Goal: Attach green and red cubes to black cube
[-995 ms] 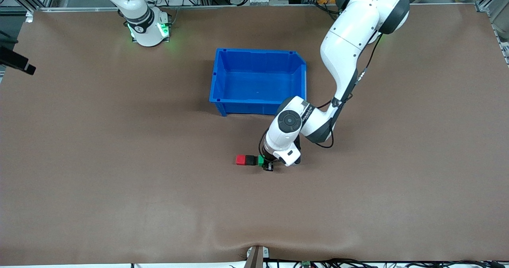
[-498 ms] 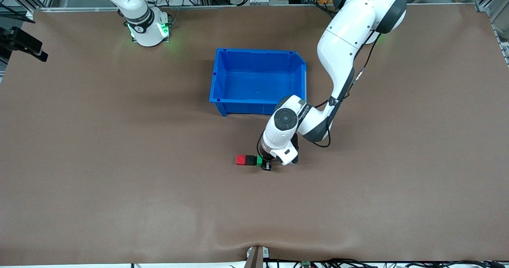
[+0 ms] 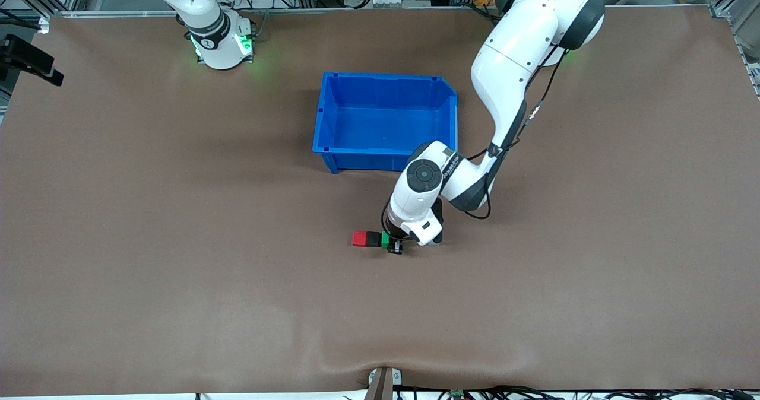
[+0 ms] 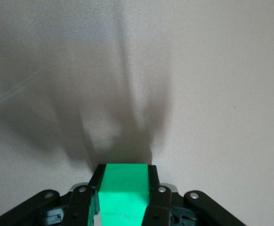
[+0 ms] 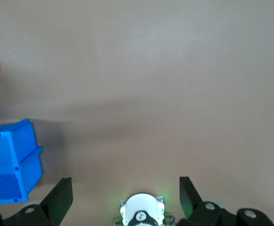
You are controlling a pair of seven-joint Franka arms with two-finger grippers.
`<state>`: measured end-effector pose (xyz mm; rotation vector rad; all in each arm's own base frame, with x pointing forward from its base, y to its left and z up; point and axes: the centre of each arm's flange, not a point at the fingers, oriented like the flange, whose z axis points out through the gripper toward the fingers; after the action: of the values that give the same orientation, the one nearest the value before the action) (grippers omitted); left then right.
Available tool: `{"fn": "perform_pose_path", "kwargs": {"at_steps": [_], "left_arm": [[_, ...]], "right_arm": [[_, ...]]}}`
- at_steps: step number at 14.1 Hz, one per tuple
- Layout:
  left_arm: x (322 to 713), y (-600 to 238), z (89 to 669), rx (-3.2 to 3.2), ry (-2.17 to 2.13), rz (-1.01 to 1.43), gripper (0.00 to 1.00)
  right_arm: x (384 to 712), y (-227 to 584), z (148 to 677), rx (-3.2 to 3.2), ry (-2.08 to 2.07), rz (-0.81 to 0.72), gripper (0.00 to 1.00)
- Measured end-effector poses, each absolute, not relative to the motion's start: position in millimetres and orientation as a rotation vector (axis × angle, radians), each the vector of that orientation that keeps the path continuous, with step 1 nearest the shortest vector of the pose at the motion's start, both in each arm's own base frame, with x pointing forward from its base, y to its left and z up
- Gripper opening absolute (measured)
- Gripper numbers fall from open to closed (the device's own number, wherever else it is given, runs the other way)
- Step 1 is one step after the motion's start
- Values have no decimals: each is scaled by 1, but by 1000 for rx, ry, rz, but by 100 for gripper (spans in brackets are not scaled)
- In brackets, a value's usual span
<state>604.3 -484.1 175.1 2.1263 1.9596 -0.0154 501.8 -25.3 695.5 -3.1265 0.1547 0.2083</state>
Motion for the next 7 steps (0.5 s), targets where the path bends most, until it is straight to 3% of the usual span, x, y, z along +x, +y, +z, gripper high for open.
{"fn": "perform_pose_path", "kwargs": {"at_steps": [5, 7], "left_arm": [[604, -486, 175, 2125, 1959, -4, 44], [606, -485, 174, 2119, 1955, 3, 62]], "right_arm": [[504, -27, 687, -3125, 131, 224, 100], [508, -30, 679, -3123, 98, 222, 100]]}}
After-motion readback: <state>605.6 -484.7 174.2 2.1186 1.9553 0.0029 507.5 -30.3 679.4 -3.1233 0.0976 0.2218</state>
